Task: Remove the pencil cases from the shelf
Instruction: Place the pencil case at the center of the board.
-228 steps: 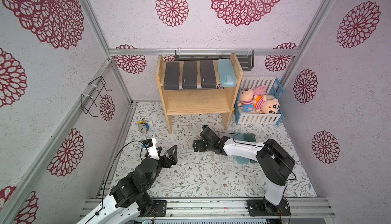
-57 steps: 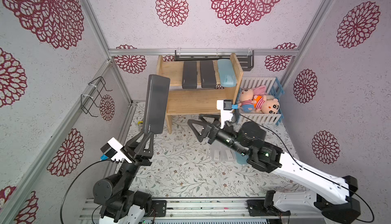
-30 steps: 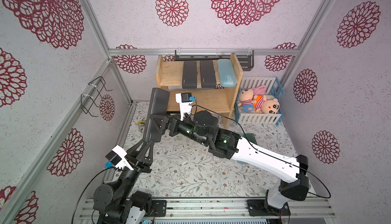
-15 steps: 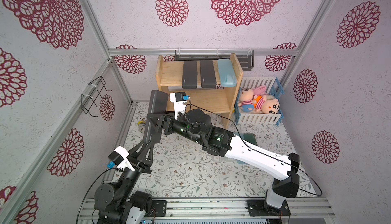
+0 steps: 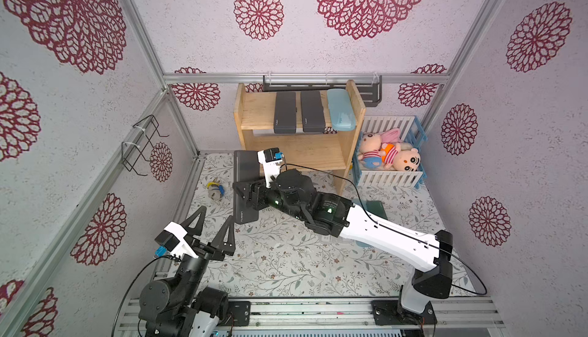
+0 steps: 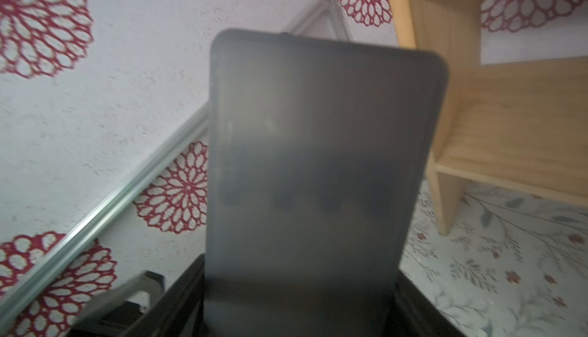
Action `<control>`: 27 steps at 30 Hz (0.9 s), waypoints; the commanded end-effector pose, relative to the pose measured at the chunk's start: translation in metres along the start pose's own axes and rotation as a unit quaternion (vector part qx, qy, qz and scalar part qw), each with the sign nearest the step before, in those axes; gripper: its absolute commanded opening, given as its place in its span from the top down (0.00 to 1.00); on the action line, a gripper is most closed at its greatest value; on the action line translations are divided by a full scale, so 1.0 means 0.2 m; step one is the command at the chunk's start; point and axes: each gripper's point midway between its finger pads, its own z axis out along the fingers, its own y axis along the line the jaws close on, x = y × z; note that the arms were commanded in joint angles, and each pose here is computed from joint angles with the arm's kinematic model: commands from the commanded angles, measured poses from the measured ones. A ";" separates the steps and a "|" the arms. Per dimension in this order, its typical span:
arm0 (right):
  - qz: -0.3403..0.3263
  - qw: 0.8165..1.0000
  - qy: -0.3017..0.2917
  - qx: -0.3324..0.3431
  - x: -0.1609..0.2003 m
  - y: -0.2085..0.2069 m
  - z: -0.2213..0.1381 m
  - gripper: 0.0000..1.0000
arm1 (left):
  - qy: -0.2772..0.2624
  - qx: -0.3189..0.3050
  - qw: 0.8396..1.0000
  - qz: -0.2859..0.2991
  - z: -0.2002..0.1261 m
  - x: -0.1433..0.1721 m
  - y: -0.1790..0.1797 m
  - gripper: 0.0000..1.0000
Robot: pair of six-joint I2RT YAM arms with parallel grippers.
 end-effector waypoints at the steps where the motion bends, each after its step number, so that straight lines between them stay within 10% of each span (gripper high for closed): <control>1: -0.006 0.996 0.047 0.070 0.10 -0.36 -0.13 0.45 | 0.006 -0.036 0.999 -0.030 0.00 -0.01 0.05 0.03; 9: 0.046 0.976 0.149 0.150 0.55 -0.93 -0.19 0.45 | 0.066 -0.049 0.991 -0.101 0.13 0.15 0.09 0.03; 27: 0.036 0.941 0.257 0.217 0.86 -1.28 0.23 0.43 | 0.121 -0.059 0.982 -0.136 0.20 0.33 0.12 0.03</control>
